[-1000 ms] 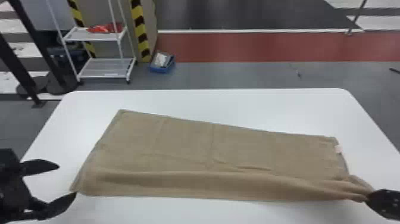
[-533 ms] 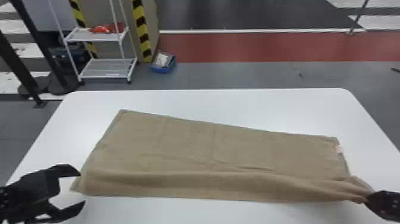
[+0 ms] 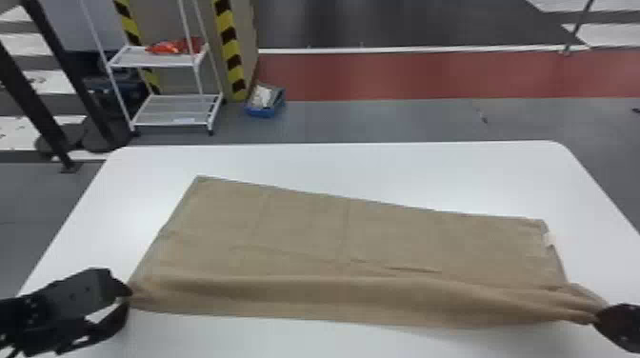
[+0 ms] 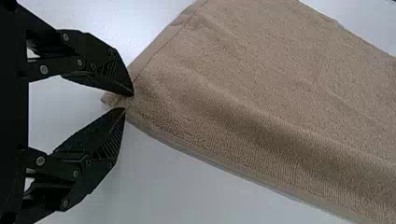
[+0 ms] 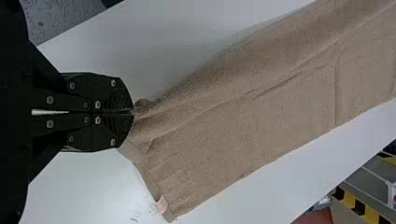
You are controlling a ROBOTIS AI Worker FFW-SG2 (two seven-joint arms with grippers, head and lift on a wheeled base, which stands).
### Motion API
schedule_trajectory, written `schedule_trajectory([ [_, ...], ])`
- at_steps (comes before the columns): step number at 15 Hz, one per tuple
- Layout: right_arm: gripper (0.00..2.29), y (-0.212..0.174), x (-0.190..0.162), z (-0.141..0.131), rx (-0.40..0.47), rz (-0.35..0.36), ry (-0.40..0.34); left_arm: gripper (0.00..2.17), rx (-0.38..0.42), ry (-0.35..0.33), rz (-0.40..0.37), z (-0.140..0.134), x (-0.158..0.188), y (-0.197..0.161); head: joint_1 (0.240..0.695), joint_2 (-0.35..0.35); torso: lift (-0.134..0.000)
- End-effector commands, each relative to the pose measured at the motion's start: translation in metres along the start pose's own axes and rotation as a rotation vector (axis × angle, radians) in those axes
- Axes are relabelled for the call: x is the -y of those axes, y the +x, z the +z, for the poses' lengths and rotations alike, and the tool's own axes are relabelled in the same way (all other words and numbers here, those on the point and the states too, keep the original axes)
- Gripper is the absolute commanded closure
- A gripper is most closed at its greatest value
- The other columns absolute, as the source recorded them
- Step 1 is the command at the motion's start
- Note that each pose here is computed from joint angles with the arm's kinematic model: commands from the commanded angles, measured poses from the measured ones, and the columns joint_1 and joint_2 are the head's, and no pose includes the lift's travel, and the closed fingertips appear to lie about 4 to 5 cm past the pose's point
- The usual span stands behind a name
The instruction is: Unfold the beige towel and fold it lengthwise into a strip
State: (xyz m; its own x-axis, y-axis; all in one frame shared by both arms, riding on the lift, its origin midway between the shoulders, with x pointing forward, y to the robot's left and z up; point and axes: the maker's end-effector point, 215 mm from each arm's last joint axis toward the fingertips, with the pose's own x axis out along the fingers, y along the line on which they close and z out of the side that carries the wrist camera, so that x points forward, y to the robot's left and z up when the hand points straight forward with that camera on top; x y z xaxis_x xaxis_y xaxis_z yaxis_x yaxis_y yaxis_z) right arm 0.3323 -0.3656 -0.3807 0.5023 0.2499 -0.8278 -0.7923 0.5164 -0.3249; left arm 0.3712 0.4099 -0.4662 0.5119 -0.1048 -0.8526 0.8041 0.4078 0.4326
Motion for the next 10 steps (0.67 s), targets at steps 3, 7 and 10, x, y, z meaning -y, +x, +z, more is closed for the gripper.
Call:
schedule_trajectory([
  [3,1.45,0.0,0.0,0.002,0.007,0.003,0.0,1.23,-0.012,-0.03,-0.011,-0.005,0.002,0.0,0.695,0.081,-0.126],
  [7,1.45,-0.009,0.009,-0.003,0.004,-0.02,0.014,1.61,-0.013,-0.016,0.009,-0.004,-0.009,-0.027,0.695,0.081,-0.126],
  [10,1.45,-0.02,0.023,0.0,0.047,-0.047,0.038,1.61,-0.003,-0.003,0.032,0.006,-0.021,-0.059,0.695,0.071,-0.126],
])
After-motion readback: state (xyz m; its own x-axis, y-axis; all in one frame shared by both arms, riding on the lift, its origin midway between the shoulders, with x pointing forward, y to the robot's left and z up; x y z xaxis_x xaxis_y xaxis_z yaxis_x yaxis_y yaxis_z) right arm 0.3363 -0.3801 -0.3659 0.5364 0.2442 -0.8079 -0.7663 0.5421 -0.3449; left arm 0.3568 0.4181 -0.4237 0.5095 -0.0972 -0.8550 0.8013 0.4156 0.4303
